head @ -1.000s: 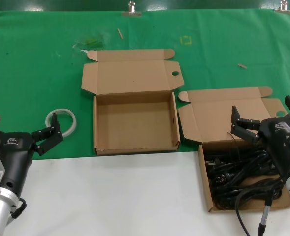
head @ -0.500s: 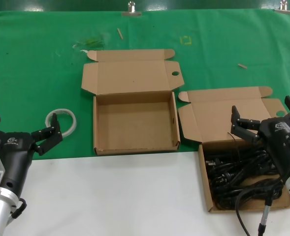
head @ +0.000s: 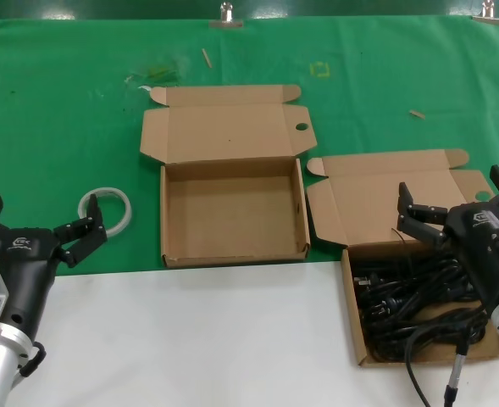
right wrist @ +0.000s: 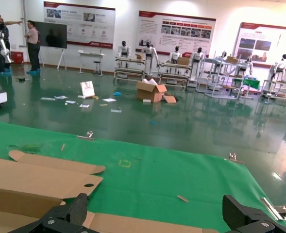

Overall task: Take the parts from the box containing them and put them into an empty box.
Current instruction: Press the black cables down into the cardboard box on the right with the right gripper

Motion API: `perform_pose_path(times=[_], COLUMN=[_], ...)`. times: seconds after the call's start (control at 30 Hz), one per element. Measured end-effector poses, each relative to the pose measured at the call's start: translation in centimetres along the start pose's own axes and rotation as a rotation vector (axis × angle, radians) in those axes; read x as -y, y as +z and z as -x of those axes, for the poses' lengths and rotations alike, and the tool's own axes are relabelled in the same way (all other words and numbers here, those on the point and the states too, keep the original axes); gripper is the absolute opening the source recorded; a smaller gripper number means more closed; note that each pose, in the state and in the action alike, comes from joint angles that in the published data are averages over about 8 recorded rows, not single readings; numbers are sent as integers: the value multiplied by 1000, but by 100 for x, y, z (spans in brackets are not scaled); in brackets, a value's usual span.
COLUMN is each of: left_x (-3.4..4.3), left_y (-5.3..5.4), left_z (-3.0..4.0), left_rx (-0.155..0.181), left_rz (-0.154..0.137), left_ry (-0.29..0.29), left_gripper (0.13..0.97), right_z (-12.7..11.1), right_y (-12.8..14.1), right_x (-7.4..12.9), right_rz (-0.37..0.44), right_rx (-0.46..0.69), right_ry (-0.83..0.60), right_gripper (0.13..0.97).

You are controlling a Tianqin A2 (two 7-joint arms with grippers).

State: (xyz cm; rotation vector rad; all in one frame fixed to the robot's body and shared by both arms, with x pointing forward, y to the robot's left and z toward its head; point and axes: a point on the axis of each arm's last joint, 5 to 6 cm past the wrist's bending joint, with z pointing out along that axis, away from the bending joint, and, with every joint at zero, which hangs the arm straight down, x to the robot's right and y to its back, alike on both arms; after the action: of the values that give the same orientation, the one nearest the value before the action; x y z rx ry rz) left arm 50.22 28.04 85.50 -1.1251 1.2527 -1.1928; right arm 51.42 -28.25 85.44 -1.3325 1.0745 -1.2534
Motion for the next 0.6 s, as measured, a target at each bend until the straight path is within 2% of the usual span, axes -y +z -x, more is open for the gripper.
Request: perform_pose_path(times=[0.13,0.43,0.6], left_x=[0,0,0], left_y=[0,0,0], left_z=[0,0,0], left_rx=[0,0,0], left_rz=[0,0,0], left_ry=[0,0,0], left_gripper=[924,816,707], right_z=[0,13,21], right_y=[0,-17,-25], right_x=[0,-8,-13], right_rz=[0,4,7], right_rx=[0,4,8], right_ry=[0,-6,-10], right_gripper=[966,966,966])
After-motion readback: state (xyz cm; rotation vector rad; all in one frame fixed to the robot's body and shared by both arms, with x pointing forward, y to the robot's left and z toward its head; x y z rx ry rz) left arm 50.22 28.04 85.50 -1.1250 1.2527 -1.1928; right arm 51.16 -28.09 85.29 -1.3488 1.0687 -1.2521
